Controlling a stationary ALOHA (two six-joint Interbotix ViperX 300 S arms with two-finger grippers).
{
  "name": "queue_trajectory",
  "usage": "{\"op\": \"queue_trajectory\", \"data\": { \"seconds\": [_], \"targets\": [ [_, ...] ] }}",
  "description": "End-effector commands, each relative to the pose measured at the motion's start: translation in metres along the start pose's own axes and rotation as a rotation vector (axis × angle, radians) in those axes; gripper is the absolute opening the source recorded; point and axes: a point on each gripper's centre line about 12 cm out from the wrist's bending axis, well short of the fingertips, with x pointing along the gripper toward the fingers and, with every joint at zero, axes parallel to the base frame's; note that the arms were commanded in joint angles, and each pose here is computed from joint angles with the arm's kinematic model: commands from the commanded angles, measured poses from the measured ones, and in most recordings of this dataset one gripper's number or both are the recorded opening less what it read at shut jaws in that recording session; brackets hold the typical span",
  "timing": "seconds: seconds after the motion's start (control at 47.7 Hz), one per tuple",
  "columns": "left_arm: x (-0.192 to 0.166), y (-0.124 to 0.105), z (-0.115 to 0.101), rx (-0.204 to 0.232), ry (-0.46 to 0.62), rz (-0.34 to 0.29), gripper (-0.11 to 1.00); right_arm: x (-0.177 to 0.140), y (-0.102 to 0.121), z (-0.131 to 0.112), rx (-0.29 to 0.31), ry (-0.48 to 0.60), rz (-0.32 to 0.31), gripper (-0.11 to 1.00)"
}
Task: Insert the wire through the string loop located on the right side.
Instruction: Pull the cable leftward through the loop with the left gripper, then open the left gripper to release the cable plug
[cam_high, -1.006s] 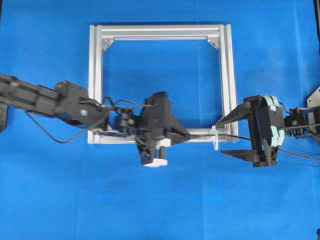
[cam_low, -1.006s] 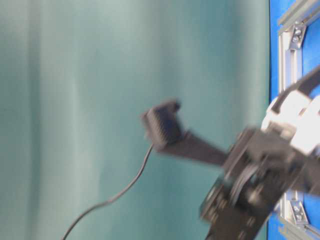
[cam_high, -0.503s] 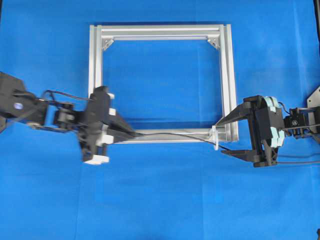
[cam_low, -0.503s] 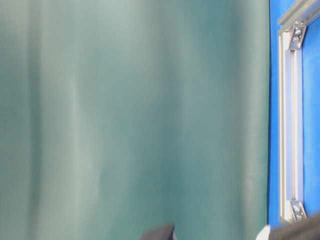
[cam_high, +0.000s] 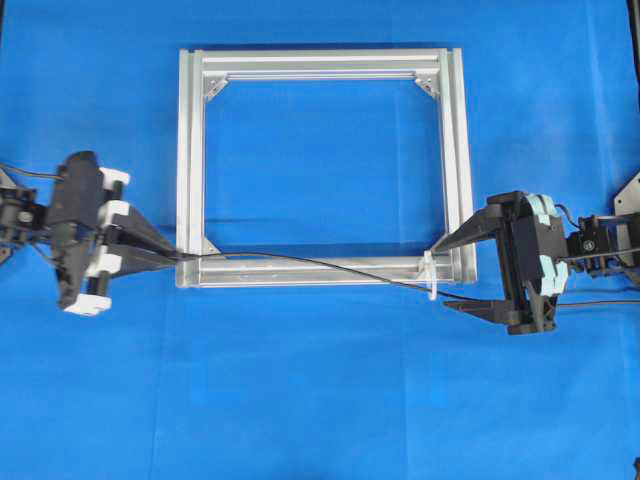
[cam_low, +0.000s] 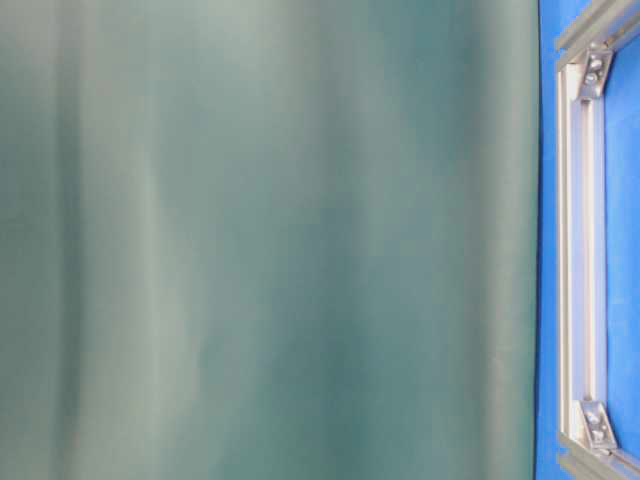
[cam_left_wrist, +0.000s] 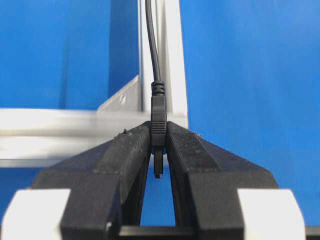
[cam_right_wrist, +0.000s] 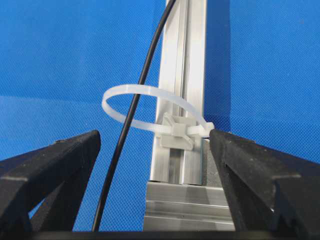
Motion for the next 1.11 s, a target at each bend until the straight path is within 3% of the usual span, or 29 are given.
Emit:
{"op": "queue_trajectory", "data": {
  "seconds": [0.0,0.377,0.943,0.985,1.089],
  "targets": [
    [-0.009,-0.001,-0.002,0.002,-0.018,-0.010,0.08,0.000,0.002,0.007,0.002,-0.024,0.006,0.96],
    [-0.020,0.002,-0.016,0.003,0.046,-0.003,0.08,0.001,0.002,0.008,-0.003,-0.027,0.007,0.96],
    [-0.020,-0.001,-0.015,0.007,0.050,-0.015,0.09,-0.009,0.004,0.018,0.004,-0.052,0.023,0.96],
    [-0.020,-0.001,-0.015,0.010,0.053,-0.015,0.12,-0.009,0.004,0.018,0.005,-0.052,0.021,0.96],
    [-0.019,-0.001,-0.016,0.009,0.054,-0.014,0.41,-0.009,0.005,0.018,0.005,-0.051,0.023,0.96]
  ]
}}
